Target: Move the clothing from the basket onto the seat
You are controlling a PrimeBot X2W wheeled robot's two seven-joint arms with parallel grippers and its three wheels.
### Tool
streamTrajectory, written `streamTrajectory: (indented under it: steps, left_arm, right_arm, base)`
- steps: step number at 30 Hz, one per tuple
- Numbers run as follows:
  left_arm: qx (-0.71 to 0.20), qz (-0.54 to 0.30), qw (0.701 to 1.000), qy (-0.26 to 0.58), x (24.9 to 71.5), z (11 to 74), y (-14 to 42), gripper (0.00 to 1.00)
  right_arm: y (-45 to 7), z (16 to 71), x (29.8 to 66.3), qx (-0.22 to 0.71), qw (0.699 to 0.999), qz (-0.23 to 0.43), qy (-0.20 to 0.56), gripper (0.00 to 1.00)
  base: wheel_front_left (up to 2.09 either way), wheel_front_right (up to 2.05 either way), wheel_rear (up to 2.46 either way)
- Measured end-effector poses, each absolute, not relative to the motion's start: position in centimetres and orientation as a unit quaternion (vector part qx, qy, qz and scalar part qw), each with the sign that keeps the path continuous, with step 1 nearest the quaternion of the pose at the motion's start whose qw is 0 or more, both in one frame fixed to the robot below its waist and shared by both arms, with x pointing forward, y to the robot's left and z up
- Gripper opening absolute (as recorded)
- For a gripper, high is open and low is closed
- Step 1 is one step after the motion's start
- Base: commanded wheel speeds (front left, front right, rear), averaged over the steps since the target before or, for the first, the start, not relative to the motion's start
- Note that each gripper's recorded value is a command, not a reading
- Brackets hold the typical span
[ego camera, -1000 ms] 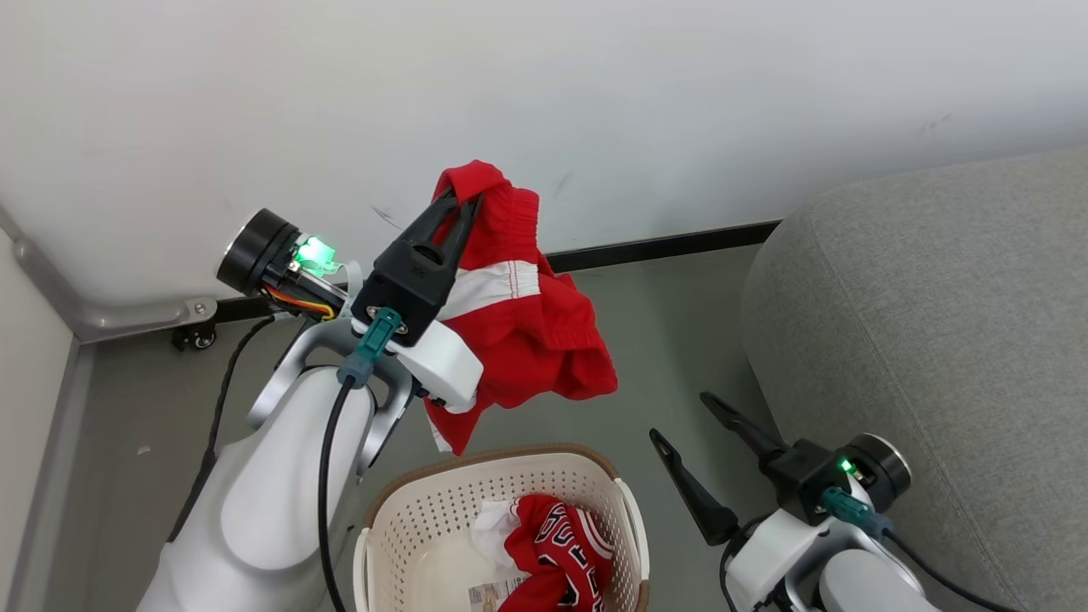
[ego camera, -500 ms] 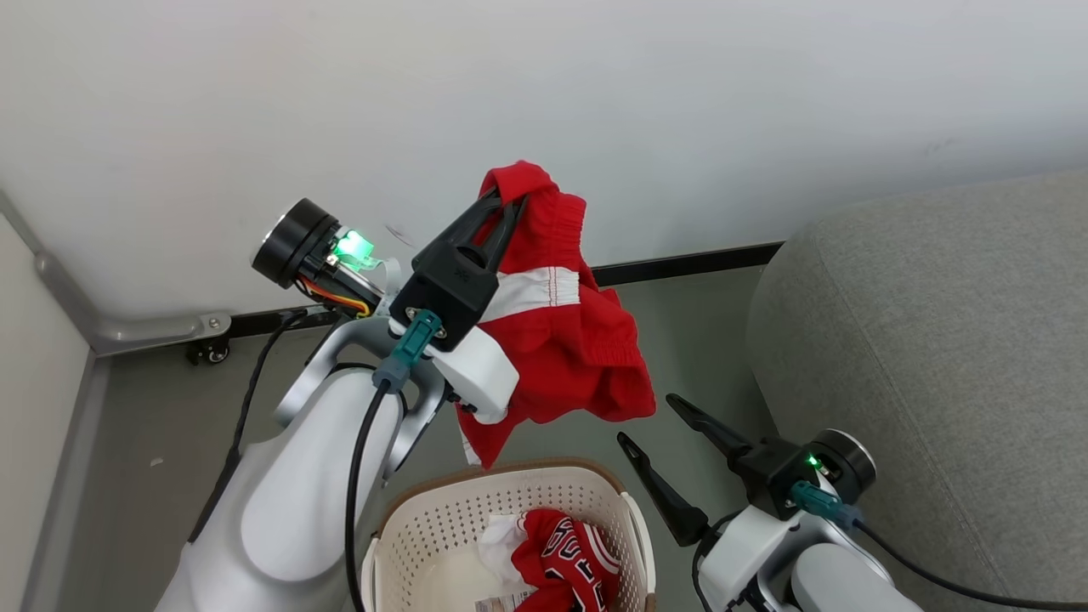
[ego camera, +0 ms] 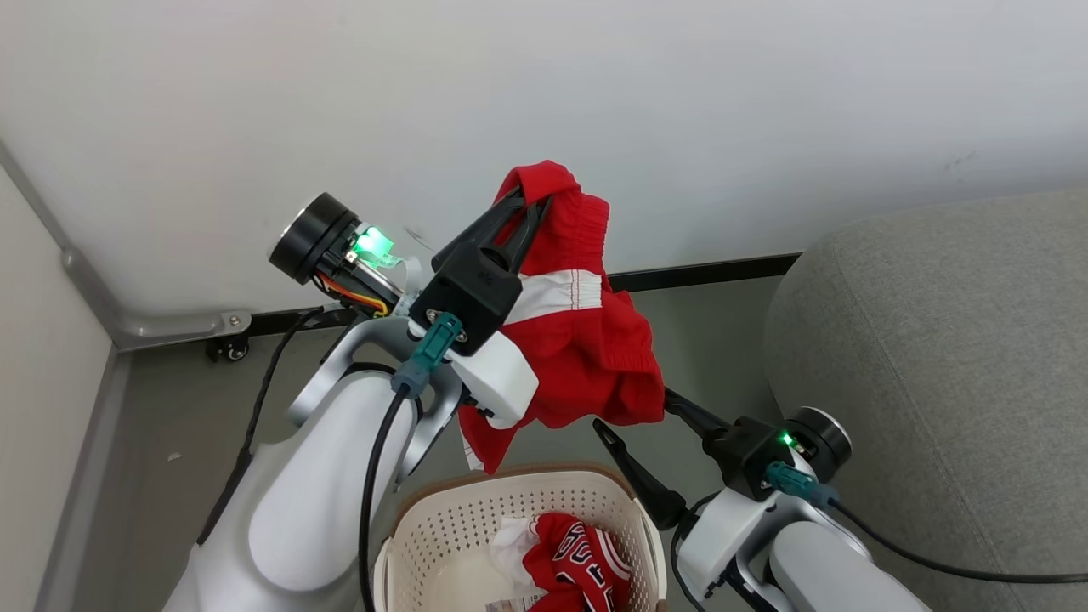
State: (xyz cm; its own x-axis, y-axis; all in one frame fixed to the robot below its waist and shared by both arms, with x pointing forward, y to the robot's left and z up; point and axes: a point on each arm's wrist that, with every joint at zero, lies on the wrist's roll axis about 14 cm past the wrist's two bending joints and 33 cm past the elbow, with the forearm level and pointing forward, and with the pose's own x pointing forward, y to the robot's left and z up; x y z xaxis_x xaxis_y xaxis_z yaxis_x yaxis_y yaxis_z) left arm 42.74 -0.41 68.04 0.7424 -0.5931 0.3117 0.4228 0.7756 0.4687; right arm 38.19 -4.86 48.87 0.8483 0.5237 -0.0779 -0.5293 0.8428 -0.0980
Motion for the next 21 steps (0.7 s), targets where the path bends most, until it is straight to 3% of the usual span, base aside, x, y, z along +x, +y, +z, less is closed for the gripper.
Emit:
streamTrajectory:
  steps: [11,14,16,17,21]
  left_arm:
    - [0.178,-0.293,0.912,-0.225,41.6,68.0,-1.2,0.0]
    - [0.177,-0.294,0.914,-0.218,41.5,67.6,-1.3,0.0]
    - [0.173,-0.295,0.915,-0.216,41.4,67.5,-1.2,0.0]
    - [0.172,-0.294,0.916,-0.214,41.4,67.4,-1.1,0.0]
    - [0.165,-0.29,0.923,-0.194,41.6,66.1,-0.5,0.0]
  right_arm:
    - [-2.9,49.5,38.8,-0.079,0.949,0.304,0.018,1.0]
    - [-2.7,49.6,38.9,-0.083,0.948,0.307,0.015,0.48]
    - [-2.6,49.5,38.9,-0.085,0.947,0.309,0.016,0.27]
    - [-2.6,49.4,38.9,-0.085,0.947,0.309,0.018,0.0]
    - [-3.0,49.2,39.1,-0.085,0.949,0.302,0.023,0.0]
  base:
    - [0.0,0.0,0.0]
    - [0.0,0.0,0.0]
    - [0.0,0.0,0.0]
    - [0.0,0.0,0.0]
    - [0.0,0.0,0.0]
